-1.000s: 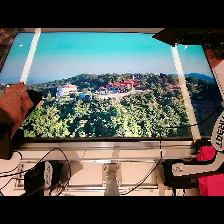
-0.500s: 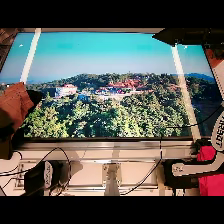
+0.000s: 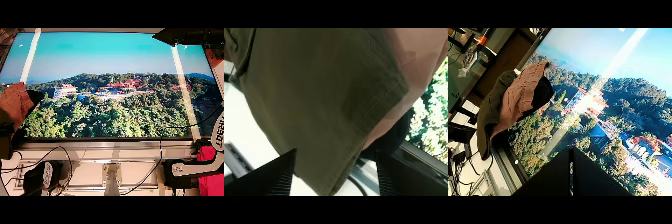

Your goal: Fold the clothes and pants, and hang the long-sleeved shirts on hangers.

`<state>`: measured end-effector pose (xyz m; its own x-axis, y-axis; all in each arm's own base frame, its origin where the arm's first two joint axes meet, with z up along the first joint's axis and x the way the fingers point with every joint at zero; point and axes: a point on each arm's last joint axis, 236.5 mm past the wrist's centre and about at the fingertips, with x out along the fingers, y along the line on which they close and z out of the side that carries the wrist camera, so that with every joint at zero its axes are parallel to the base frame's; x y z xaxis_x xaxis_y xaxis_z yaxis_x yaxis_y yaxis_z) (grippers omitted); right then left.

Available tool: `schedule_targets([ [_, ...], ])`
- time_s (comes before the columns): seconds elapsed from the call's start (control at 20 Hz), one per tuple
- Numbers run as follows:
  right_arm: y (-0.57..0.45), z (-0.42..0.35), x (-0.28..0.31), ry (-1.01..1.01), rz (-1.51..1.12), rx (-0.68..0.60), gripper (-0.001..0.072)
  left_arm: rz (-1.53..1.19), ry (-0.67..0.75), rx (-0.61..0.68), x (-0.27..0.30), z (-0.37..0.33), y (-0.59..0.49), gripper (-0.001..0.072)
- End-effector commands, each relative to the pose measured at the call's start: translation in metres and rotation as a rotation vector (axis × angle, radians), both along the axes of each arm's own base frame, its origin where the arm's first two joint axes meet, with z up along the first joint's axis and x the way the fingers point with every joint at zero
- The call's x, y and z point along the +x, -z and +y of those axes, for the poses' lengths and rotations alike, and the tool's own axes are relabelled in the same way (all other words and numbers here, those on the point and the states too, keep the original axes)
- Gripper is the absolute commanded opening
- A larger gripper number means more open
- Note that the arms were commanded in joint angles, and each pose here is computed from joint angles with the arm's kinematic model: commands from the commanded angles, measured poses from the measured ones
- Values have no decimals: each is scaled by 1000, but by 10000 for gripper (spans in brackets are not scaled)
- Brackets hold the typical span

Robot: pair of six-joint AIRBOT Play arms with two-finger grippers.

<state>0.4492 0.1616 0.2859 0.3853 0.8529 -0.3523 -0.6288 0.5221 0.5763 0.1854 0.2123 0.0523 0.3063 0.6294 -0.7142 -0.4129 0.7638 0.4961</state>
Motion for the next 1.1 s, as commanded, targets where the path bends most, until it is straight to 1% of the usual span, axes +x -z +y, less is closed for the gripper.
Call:
schedule_targets([
  [0.0, 0, 0, 0, 0, -1, 0, 28, 80, 43, -7, 10, 5, 20, 604],
  [0.1, 0, 0, 0, 0, 0, 0, 27, 151, 76, -22, 11, 5, 34, 604],
  [0.2, 0, 0, 0, 0, -1, 0, 28, 145, 95, -19, 19, 6, 38, 604],
  [0.45, 0, 0, 0, 0, -1, 0, 28, 145, 148, 30, 38, 17, 42, 601],
  [0.65, 0, 0, 0, 0, -1, 0, 28, 160, 161, 24, 42, 18, 50, 588],
  [0.7, 0, 0, 0, 0, -1, 0, 28, 164, 164, 30, 42, 19, 50, 570],
  [0.8, 0, 0, 0, 0, 0, 0, 28, 173, 174, 59, 43, 23, 46, 410],
  [0.85, 0, 0, 0, 0, -1, 0, 28, 170, 180, 68, 45, 24, 44, 363],
  [0.9, 0, 0, 0, 0, -1, 0, 28, 162, 185, 73, 47, 25, 43, 291],
  [1.0, -1, 0, 0, 0, -1, 0, 28, 157, 188, 75, 48, 25, 43, 26],
  [1.05, 0, 0, 0, 0, -1, 0, 27, 151, 184, 71, 48, 24, 43, 13],
])
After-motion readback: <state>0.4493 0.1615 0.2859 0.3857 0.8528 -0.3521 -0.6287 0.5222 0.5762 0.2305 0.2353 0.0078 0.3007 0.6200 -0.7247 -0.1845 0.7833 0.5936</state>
